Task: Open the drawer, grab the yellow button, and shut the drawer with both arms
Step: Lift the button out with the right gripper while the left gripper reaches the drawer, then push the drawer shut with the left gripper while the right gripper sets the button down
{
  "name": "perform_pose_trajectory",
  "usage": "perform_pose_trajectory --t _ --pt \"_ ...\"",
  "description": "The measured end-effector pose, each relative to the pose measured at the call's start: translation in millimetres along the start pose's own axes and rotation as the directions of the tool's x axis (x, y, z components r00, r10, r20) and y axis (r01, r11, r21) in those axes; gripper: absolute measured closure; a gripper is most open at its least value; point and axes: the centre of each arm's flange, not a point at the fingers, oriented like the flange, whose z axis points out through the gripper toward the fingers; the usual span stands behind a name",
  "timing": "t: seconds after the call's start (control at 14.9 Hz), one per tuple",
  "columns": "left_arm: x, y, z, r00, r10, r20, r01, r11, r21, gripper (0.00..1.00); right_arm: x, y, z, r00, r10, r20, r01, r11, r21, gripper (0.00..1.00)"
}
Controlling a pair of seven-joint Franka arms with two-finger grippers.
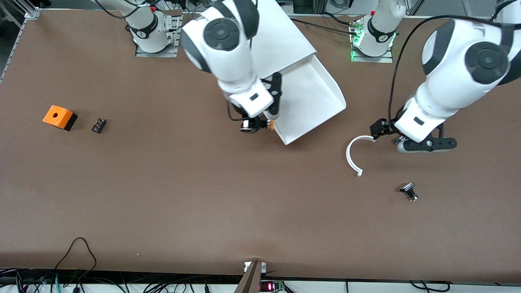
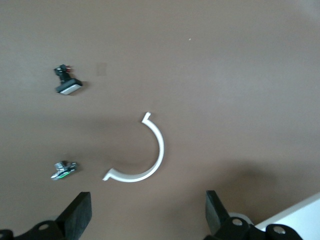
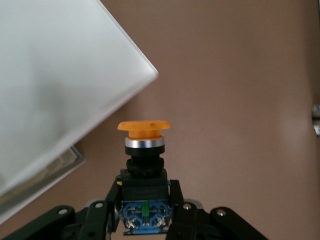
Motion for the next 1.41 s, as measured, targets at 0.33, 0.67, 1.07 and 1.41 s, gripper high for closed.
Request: perform_pose_trajectory --t 0.33,0.67,1.07,1.41 --pt "-6.2 46.0 66.2 0.993 -0.114 -0.036 0.112 0.993 -0.044 0.0 -88.4 55.8 40.5 0.983 0.164 0.082 -0.167 0.985 0.04 0.59" --pt "-28.2 77.8 127.9 0.974 -0.225 -0.04 0.221 0.972 -0.076 0.0 -233.5 135.4 73.6 0.919 0.388 0.061 -0.388 0.921 -0.022 0.59" --pt "-84.8 136.2 150.7 0.949 -0.314 0.019 0.314 0.947 -0.064 0.0 -341.7 144.3 97.1 0.63 0.772 0.086 -0.771 0.635 -0.046 0.59" --pt "-144.2 175.9 149.1 0.945 -0.323 0.049 0.326 0.944 -0.054 0.0 -435.4 112.0 148.0 0.286 0.936 0.208 -0.95 0.305 -0.064 0.59"
